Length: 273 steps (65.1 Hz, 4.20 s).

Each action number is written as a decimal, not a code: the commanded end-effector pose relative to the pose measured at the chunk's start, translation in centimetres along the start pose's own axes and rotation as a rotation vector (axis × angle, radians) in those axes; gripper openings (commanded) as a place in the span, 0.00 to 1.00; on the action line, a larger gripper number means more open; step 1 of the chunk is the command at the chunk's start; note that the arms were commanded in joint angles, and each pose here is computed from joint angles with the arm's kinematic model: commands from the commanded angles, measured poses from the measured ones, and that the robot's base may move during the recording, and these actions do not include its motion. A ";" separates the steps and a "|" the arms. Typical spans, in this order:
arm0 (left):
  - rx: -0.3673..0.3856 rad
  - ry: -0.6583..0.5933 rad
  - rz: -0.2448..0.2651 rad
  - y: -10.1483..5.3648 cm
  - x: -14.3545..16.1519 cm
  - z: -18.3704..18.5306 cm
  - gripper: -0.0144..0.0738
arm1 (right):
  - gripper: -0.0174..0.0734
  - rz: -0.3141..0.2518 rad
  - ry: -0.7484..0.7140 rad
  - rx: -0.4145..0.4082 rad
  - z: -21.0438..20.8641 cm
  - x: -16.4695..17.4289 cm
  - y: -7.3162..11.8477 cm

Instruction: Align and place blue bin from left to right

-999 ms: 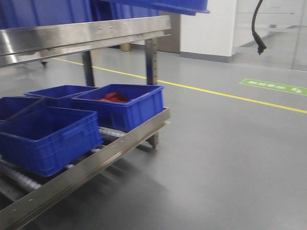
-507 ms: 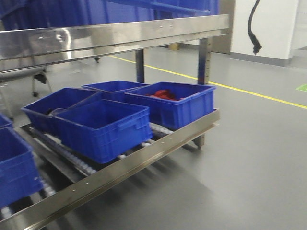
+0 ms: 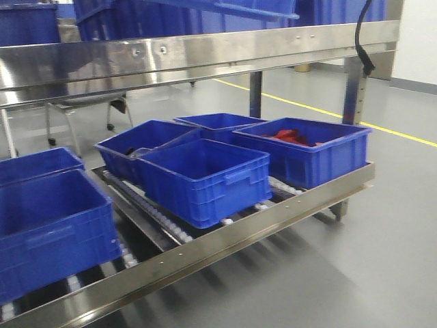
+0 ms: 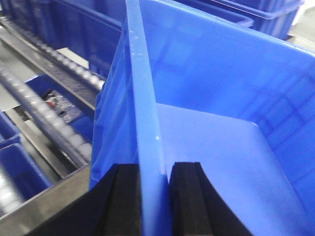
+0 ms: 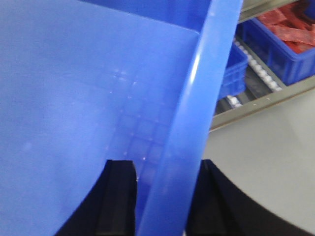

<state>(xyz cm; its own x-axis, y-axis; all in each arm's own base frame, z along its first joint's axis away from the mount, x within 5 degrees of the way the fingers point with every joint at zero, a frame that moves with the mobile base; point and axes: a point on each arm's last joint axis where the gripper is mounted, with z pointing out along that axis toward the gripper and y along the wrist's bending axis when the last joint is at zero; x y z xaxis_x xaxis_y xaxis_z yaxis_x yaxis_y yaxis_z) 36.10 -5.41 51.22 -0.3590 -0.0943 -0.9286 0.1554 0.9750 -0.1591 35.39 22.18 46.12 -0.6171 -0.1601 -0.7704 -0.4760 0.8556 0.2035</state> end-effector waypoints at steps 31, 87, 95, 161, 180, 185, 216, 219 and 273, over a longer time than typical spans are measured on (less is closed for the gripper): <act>0.092 -0.156 -0.035 -1.5 -2.1 -2.4 0.04 | 0.02 0.023 -0.110 -0.045 -1.0 -1.1 0.7; 0.092 -0.156 -0.035 -1.5 -2.1 -2.4 0.04 | 0.02 0.023 -0.110 -0.045 -1.0 -1.1 0.7; 0.092 -0.156 -0.035 -1.5 -2.1 -2.4 0.04 | 0.02 0.023 -0.110 -0.045 -1.0 -1.1 0.7; 0.092 -0.156 -0.035 -1.5 -2.1 -2.4 0.04 | 0.02 0.023 -0.110 -0.045 -1.0 -1.1 0.7; 0.092 -0.156 -0.035 -1.5 -2.1 -2.4 0.04 | 0.02 0.023 -0.110 -0.045 -1.0 -1.1 0.7; 0.092 -0.156 -0.035 -1.5 -2.1 -2.4 0.04 | 0.02 0.023 -0.110 -0.045 -1.0 -1.1 0.7; 0.092 -0.156 -0.035 -1.5 -2.1 -2.4 0.04 | 0.02 0.023 -0.110 -0.045 -1.0 -1.1 0.7; 0.092 -0.156 -0.035 -1.5 -2.1 -2.4 0.04 | 0.02 0.023 -0.110 -0.045 -1.0 -1.1 0.7; 0.093 -0.081 -0.036 -1.5 -1.4 -2.4 0.04 | 0.02 -0.002 -0.082 -0.038 -1.1 -0.9 0.5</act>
<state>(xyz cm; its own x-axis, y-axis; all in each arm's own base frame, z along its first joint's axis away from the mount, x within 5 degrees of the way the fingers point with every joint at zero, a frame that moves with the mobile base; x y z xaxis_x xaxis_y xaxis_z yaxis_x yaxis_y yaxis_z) 36.05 -5.42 51.10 -0.3727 -0.0925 -0.9233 0.1554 0.9748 -0.1604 35.33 22.17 46.05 -0.6216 -0.1686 -0.7650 -0.4789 0.8546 0.2007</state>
